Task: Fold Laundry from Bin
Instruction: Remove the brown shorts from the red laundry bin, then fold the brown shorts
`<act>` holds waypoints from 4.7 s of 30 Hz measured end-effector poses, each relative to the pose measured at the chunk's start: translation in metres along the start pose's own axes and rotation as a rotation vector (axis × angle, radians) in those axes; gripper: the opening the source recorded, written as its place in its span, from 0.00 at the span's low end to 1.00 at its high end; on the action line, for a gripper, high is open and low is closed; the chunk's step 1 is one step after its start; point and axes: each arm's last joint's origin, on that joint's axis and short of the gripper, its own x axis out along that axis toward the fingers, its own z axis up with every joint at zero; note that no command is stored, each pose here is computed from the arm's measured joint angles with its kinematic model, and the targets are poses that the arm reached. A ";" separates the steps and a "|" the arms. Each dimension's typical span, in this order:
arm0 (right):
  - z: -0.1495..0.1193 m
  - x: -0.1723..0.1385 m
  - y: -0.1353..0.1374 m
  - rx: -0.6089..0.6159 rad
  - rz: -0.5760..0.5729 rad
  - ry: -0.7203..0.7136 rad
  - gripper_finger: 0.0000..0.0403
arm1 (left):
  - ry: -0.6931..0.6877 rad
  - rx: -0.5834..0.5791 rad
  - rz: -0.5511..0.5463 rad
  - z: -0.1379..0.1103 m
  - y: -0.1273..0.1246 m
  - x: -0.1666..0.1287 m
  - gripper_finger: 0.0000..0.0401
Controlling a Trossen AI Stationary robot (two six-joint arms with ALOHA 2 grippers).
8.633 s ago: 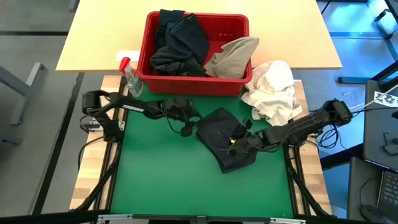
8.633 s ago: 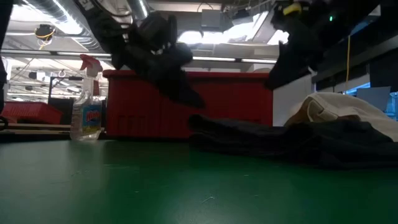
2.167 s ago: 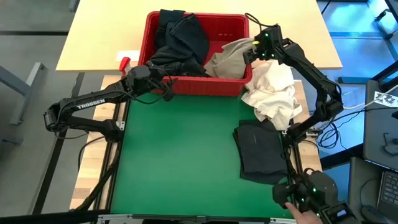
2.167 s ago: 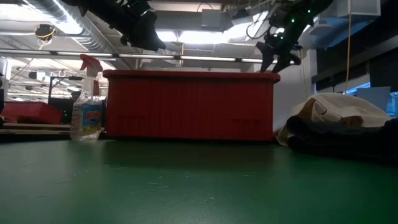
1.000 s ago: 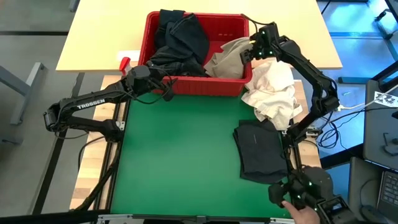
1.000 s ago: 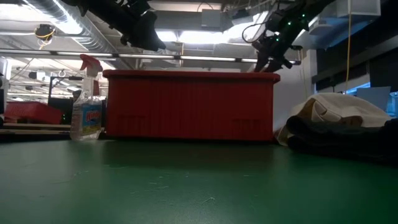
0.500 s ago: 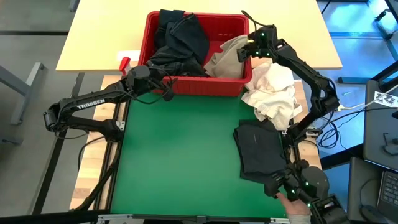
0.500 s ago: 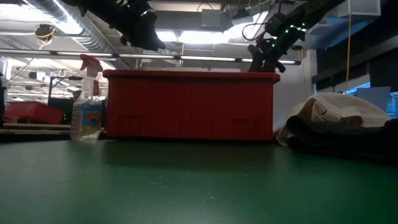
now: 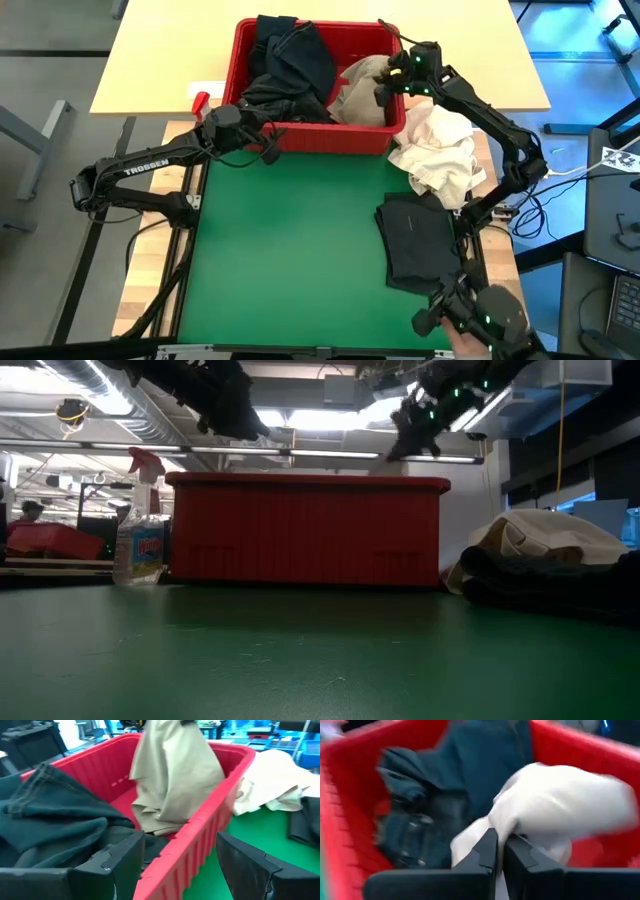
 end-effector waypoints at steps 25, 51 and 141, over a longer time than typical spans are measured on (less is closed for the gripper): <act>0.125 -0.161 0.169 -0.258 0.465 -0.457 0.01 | 0.012 0.010 -0.184 0.002 -0.036 -0.032 0.59; 0.095 -0.213 0.267 -0.330 0.876 -0.366 0.01 | 0.013 -0.058 -0.368 0.001 -0.060 -0.103 0.59; -0.095 -0.051 0.344 -0.671 0.362 0.635 0.43 | 0.720 -0.293 -0.178 -0.122 -0.091 -0.102 0.59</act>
